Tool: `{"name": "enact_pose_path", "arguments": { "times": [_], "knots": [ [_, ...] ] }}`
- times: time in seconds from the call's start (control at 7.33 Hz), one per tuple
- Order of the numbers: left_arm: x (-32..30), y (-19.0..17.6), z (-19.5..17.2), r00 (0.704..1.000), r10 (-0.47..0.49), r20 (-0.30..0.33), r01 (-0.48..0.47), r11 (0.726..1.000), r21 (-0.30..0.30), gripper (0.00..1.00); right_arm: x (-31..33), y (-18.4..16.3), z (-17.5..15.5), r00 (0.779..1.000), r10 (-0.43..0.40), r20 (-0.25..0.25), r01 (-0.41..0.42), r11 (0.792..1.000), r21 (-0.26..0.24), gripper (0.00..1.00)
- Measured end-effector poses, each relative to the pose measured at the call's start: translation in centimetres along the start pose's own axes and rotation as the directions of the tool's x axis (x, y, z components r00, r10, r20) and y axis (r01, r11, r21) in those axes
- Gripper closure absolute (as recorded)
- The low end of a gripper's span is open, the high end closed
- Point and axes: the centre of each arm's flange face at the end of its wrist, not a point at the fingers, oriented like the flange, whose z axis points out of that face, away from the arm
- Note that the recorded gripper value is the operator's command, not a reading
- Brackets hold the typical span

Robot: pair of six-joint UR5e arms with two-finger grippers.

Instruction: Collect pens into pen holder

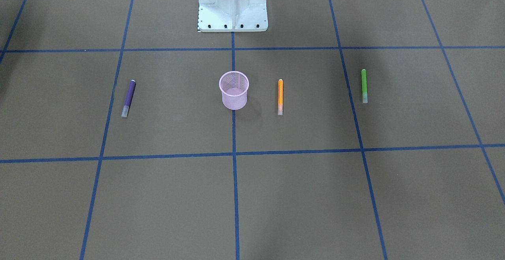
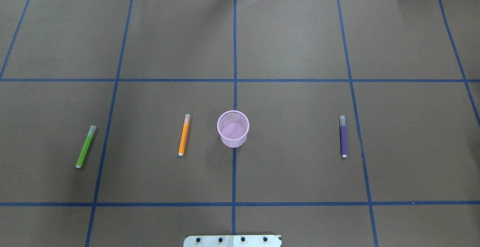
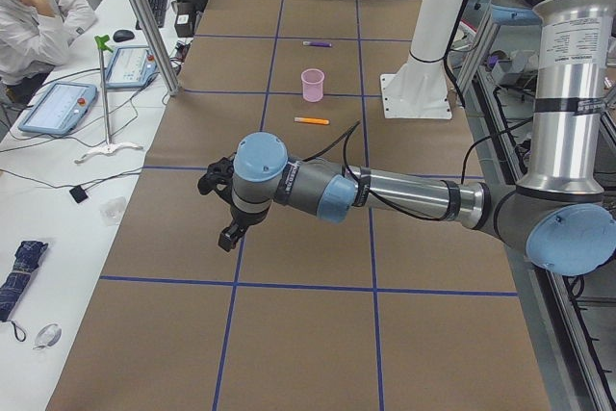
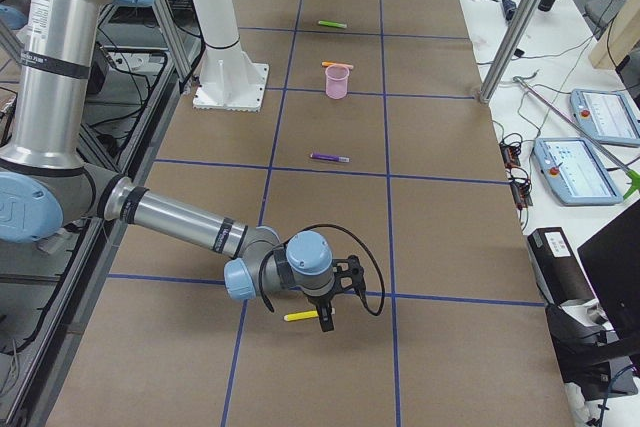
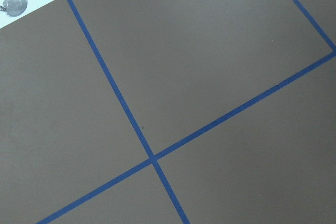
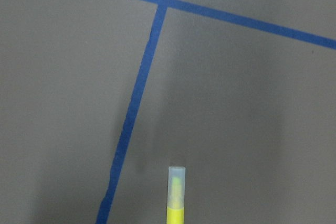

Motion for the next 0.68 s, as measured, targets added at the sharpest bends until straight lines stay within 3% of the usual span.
{"name": "enact_pose_path", "arguments": {
  "times": [0.41, 0.55, 0.68],
  "knots": [
    [0.0, 0.0, 0.0, 1.0, 0.003, 0.0, -0.003, 1.0, 0.001, 0.0, -1.0, 0.7, 2.8, 0.999, -0.042, -0.002, 0.042, 0.997, -0.058, 0.08],
    [0.0, 0.0, 0.0, 1.0, 0.003, 0.0, -0.003, 1.0, 0.001, 0.0, -0.8, 1.0, 3.6, 0.999, -0.045, -0.01, 0.044, 0.996, -0.075, 0.34],
    [0.0, 0.0, 0.0, 1.0, 0.003, 0.0, -0.003, 1.0, 0.001, 0.0, -0.6, 1.3, 4.0, 0.999, -0.043, -0.014, 0.042, 0.995, -0.086, 0.35]
  ]
}}
